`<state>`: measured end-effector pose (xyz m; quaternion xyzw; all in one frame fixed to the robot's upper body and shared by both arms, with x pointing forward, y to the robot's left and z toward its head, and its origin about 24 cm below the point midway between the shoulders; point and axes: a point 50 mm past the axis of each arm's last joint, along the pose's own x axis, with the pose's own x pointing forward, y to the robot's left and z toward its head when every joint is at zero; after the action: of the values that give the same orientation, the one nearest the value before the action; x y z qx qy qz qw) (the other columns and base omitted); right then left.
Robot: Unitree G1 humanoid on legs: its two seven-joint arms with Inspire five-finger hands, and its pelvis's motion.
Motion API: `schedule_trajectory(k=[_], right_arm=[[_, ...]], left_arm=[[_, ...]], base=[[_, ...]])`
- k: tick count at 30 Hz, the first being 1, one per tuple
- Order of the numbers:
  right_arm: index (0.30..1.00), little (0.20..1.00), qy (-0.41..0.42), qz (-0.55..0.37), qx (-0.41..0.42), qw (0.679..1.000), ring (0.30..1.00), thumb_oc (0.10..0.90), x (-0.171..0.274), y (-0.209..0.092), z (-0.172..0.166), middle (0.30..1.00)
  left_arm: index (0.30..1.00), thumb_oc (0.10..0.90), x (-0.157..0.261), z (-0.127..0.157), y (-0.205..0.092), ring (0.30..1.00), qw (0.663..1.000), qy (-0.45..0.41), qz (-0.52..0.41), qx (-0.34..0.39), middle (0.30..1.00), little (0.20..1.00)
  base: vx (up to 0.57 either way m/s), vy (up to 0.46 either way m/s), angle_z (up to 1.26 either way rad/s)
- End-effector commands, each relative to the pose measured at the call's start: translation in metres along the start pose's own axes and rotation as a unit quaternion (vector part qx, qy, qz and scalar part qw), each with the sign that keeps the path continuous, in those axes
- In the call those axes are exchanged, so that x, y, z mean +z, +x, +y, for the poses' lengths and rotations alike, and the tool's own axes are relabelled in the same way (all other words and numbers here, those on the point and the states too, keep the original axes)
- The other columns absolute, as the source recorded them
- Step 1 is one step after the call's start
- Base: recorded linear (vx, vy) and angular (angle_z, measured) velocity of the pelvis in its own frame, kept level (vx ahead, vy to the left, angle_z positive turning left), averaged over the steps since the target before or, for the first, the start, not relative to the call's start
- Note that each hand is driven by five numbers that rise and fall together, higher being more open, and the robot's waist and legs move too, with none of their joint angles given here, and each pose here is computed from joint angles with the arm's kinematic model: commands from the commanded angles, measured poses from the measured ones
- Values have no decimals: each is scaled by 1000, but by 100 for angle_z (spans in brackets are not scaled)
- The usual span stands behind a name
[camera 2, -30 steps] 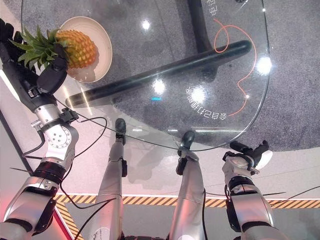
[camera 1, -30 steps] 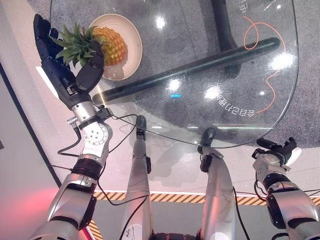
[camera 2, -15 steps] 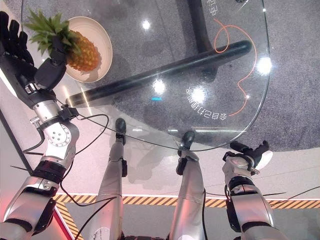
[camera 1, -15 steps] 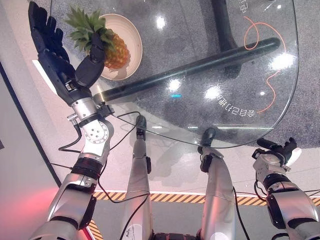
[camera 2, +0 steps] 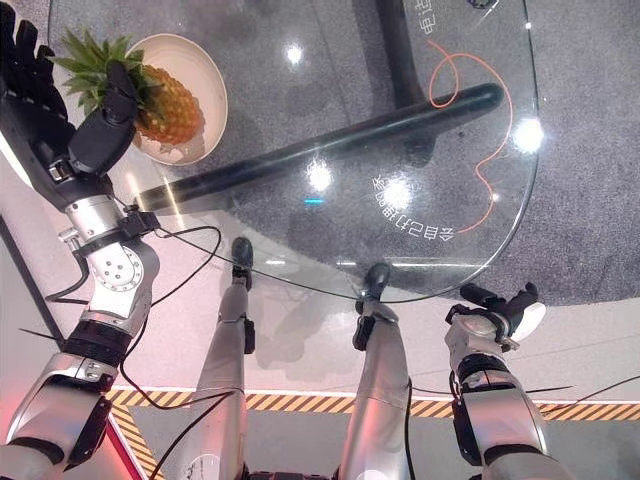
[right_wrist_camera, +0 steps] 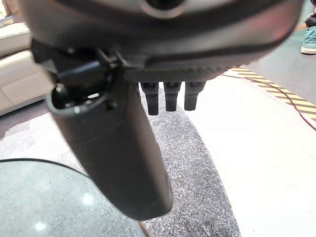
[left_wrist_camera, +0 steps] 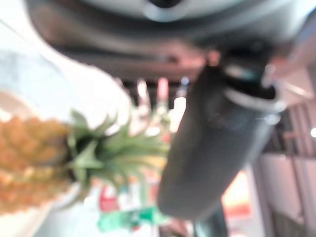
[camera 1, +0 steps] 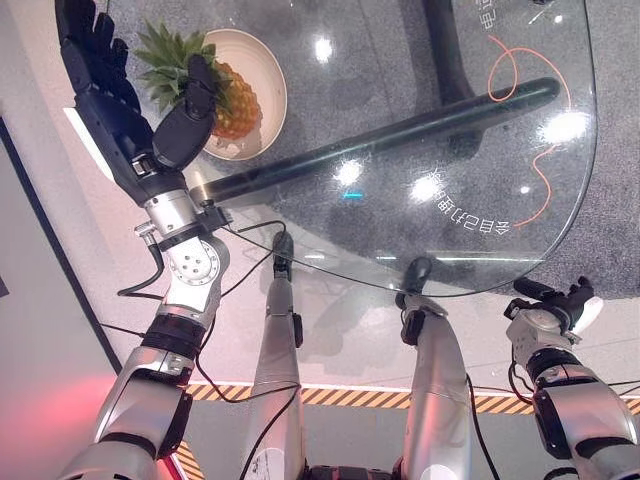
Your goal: Pick up the fruit to the plate
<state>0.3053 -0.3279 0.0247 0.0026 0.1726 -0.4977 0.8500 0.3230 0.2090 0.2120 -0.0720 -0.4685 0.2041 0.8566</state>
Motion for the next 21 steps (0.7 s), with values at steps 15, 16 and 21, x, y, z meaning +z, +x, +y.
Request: schedule_trajectory(k=[15, 16, 21], right_arm=[[900, 900, -1, 29, -82, 996, 900, 800, -36, 10, -50, 900], [900, 900, -2, 32, -83, 996, 900, 800, -38, 10, -50, 900], [900, 900, -12, 53, -88, 995, 900, 800, -54, 7, -57, 900]], left_arm=[[900, 800, 18, 23, 6, 900, 999, -7, -41, -18, 900, 900], [900, 800, 17, 24, 5, 900, 999, -3, -39, -20, 900, 900], [900, 800, 9, 33, 1, 900, 1000, 21, -8, -18, 900, 900]], base=[[-13, -14, 3], [0, 0, 0], [0, 0, 0]])
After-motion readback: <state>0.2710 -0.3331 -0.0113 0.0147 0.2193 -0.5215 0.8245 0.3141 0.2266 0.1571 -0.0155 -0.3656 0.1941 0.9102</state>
